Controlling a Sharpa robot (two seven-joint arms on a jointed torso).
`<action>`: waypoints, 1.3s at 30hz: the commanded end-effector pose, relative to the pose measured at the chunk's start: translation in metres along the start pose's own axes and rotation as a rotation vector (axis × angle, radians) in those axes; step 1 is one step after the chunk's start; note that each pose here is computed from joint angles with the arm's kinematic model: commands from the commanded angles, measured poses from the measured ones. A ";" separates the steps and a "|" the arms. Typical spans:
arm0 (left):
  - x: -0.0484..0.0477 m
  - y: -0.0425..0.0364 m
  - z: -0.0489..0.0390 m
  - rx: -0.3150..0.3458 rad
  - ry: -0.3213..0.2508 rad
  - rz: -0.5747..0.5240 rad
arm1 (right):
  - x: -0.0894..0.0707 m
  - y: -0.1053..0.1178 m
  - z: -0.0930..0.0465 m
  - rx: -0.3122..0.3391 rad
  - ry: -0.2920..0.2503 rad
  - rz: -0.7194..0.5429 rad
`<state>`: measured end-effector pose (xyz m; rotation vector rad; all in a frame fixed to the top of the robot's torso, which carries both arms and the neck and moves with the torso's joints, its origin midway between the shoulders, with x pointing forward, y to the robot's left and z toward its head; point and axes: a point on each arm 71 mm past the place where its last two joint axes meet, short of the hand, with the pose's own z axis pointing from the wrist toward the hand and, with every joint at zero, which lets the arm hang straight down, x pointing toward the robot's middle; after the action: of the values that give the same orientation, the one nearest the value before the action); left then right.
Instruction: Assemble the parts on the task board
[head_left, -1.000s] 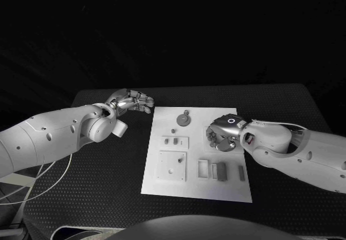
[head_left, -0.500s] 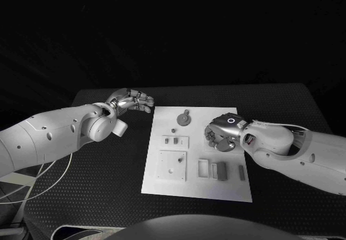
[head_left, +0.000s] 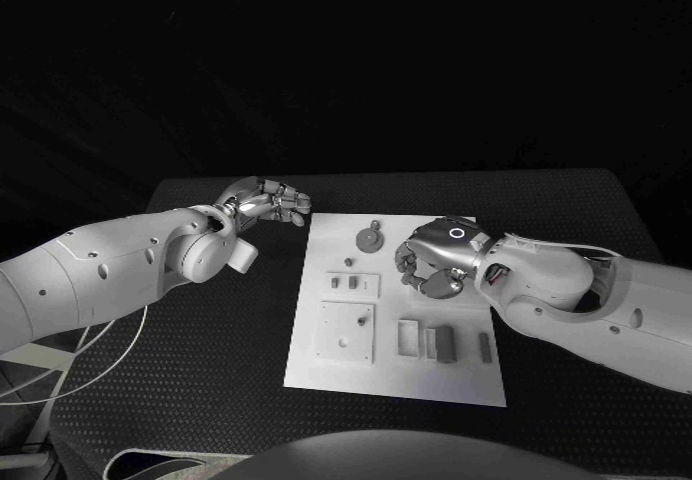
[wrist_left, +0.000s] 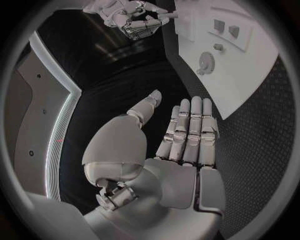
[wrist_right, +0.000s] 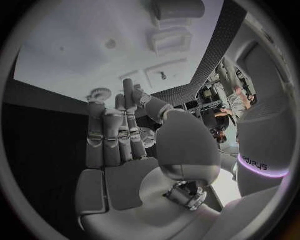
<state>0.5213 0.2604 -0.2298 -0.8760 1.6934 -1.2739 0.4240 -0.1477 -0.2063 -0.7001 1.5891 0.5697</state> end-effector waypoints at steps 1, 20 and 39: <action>0.0019 -0.0022 0.0007 0.013 0.011 -0.009 | -0.005 0.011 0.005 -0.046 -0.056 0.039; 0.0055 -0.0032 0.0030 0.016 0.018 -0.014 | 0.031 0.087 0.041 -0.212 -0.037 0.144; 0.0088 -0.0049 0.0054 0.018 0.026 -0.016 | 0.061 0.103 0.048 -0.226 0.032 0.154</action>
<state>0.5225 0.2513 -0.2294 -0.8690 1.6985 -1.2905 0.3799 -0.0501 -0.2751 -0.7353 1.6328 0.8655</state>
